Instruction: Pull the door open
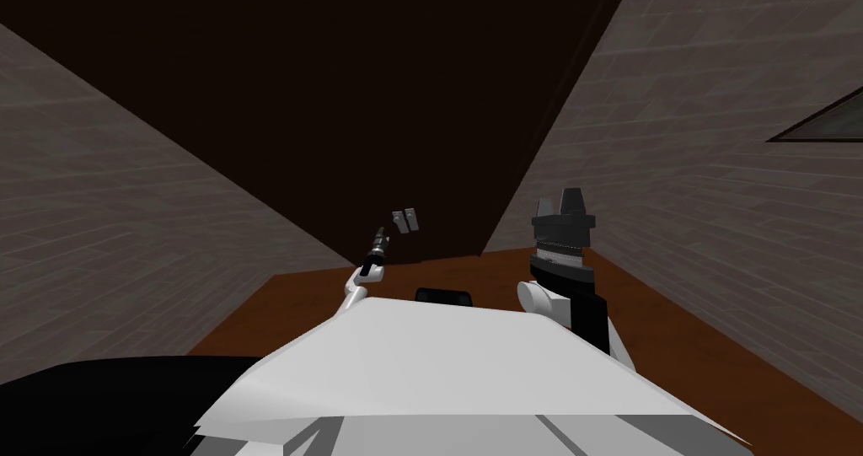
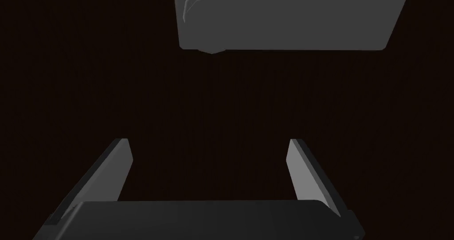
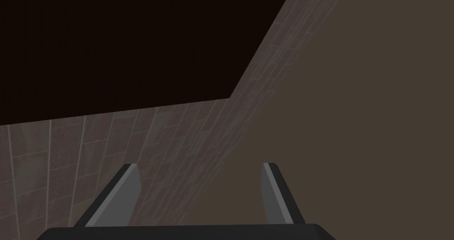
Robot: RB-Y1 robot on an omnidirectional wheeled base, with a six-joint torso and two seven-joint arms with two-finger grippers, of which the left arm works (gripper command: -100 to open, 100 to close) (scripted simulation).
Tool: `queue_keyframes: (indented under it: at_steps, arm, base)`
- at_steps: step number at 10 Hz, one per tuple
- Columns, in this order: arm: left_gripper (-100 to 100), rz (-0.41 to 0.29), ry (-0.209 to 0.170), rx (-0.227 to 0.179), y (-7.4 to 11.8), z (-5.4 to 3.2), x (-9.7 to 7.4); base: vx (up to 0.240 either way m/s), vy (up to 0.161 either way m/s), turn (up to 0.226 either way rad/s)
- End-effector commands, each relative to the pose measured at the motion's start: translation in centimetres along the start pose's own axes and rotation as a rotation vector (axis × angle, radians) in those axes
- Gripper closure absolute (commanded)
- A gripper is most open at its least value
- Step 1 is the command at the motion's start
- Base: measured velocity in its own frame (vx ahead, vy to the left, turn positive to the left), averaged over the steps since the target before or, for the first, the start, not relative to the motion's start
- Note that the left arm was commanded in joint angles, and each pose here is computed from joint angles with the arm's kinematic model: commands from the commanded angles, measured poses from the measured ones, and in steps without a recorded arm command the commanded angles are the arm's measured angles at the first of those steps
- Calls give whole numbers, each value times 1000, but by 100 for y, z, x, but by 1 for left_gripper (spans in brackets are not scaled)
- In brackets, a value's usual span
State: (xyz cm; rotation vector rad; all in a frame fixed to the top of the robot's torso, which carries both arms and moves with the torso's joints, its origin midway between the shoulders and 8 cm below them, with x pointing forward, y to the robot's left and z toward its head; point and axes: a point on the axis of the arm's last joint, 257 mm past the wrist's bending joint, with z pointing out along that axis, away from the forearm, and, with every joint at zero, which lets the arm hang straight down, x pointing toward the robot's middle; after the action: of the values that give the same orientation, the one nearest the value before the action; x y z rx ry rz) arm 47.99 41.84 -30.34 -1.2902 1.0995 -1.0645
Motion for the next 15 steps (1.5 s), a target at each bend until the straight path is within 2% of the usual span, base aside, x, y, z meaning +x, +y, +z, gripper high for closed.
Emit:
queue_keyframes:
  at_steps: [1, 2, 3, 5, 6, 8, 9, 11, 12, 13, 14, 15]
  arm:
    - [-100, -9, 23, 11, -53, -1, 136]
    - [-100, -5, 15, 8, -46, -6, 85]
    - [-100, 10, -24, -14, 43, -79, -165]
    - [-100, 27, -67, -36, 125, -155, -431]
    - [-100, 30, -78, -40, 141, -167, -492]
    - [-100, 28, -76, -34, 126, -138, -460]
    - [-100, 23, -67, -26, 100, -102, -389]
    - [-100, 9, -36, -4, 18, -7, -168]
    - [-100, -2, -12, 14, -50, 59, 4]
    - [-100, 6, -26, 5, -45, 38, -82]
    - [100, 6, -26, 5, -45, 38, -82]
    - [100, 6, -26, 5, -45, 38, -82]
  base:
    - [-159, -109, -80]
    - [-64, -55, -7]
    - [-6, 48, 201]
    - [28, 93, 146]
    - [135, 93, 68]
    - [180, 56, -27]
    - [201, -18, -77]
    - [205, -60, -155]
    - [260, -132, -223]
    - [126, -71, -39]
    - [-19, 11, 41]
    - [-42, 28, -10]
